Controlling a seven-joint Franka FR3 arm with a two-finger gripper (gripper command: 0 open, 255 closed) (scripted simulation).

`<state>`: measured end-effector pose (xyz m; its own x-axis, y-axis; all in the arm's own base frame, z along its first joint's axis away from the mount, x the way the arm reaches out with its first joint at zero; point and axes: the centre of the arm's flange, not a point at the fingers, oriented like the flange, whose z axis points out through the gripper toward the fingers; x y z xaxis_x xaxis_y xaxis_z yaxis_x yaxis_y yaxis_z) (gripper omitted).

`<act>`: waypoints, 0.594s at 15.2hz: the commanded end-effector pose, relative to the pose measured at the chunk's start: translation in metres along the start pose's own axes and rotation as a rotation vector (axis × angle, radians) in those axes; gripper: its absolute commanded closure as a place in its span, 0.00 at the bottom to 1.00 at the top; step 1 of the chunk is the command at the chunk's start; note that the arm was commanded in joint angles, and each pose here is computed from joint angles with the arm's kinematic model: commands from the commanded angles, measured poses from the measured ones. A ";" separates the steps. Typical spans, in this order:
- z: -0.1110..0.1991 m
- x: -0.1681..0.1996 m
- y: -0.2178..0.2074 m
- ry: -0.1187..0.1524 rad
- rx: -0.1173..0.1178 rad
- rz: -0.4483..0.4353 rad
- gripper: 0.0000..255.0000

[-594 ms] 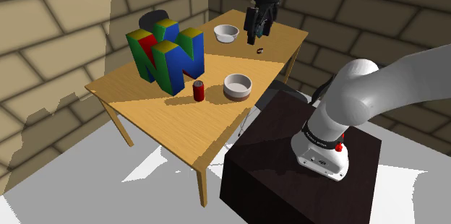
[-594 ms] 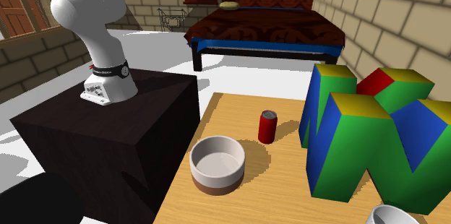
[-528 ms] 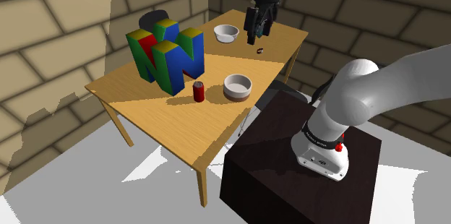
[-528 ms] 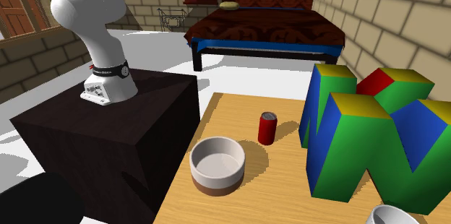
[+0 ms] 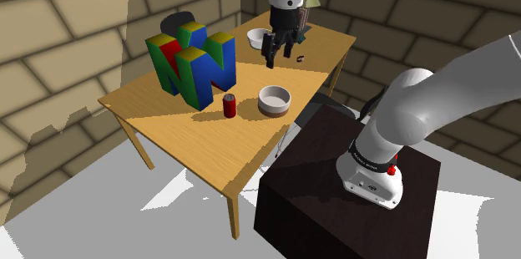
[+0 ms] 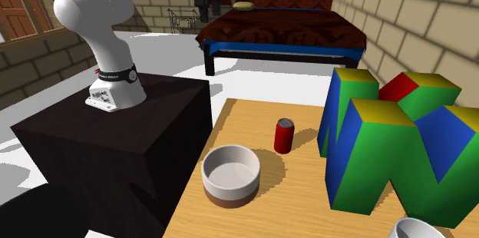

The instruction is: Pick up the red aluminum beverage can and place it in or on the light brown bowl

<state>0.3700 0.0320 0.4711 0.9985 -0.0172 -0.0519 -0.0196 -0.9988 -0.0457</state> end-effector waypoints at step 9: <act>0.096 0.083 0.011 0.019 -0.012 0.004 0.00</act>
<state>0.4386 0.0240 0.3801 0.9991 -0.0217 -0.0366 -0.0229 -0.9991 -0.0350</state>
